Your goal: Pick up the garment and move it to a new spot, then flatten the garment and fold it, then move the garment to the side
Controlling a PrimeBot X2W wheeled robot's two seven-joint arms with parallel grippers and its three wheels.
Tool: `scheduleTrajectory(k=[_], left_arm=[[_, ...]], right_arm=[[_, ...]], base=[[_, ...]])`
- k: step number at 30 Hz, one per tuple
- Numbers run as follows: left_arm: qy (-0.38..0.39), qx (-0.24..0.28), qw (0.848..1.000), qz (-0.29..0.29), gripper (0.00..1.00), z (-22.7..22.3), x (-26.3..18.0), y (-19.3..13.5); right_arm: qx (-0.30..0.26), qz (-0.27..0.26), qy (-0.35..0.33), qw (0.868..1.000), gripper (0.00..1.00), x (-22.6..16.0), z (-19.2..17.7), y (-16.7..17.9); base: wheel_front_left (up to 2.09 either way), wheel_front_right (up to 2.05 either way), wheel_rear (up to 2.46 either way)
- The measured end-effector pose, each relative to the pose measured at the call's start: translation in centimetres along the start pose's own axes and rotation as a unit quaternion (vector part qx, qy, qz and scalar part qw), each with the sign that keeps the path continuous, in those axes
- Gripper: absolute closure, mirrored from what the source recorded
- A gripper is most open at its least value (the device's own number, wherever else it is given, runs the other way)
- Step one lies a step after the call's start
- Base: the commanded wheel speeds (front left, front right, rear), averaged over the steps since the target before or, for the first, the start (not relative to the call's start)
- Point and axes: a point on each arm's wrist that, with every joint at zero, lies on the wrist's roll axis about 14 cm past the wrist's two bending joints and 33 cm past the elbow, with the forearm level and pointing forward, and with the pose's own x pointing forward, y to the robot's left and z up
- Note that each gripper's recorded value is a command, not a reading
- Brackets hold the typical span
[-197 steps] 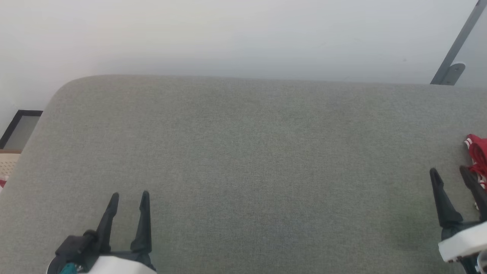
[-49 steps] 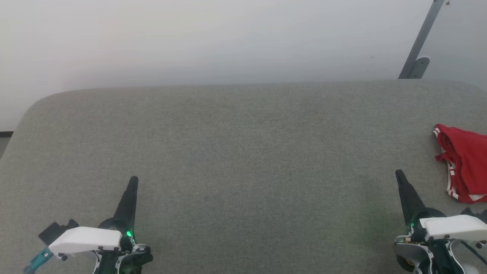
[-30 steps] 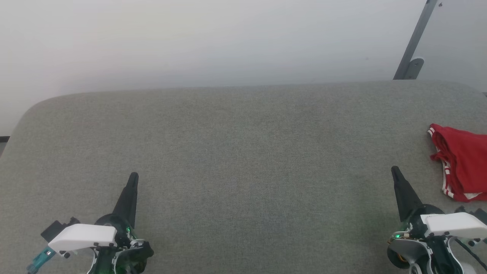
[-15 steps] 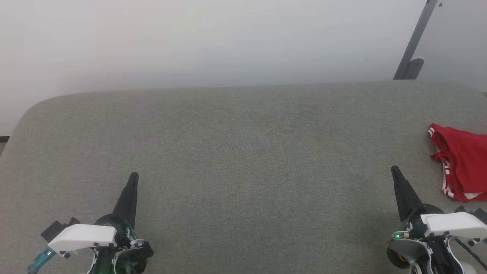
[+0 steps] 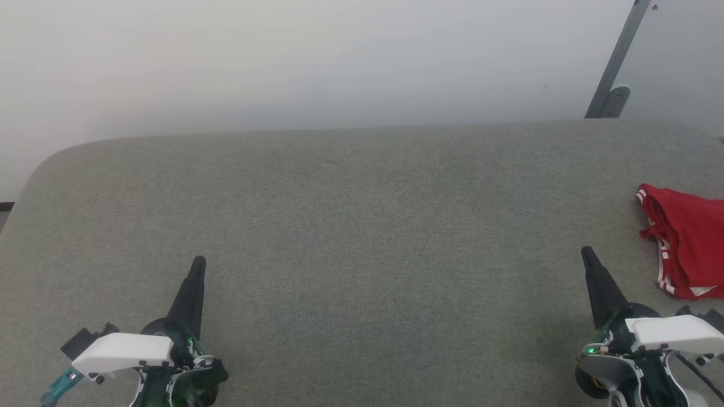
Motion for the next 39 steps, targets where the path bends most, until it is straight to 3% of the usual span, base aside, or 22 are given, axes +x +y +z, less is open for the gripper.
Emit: scheduleTrajectory(k=[39], left_arm=[[0.000, 0.000, 1.000, 0.000, 1.00, 0.04, -0.02, 0.01]], right_arm=[[0.001, 0.000, 0.000, 1.000, 1.00, 0.00, 0.01, 0.01]], base=[[0.00, 0.00, 0.00]])
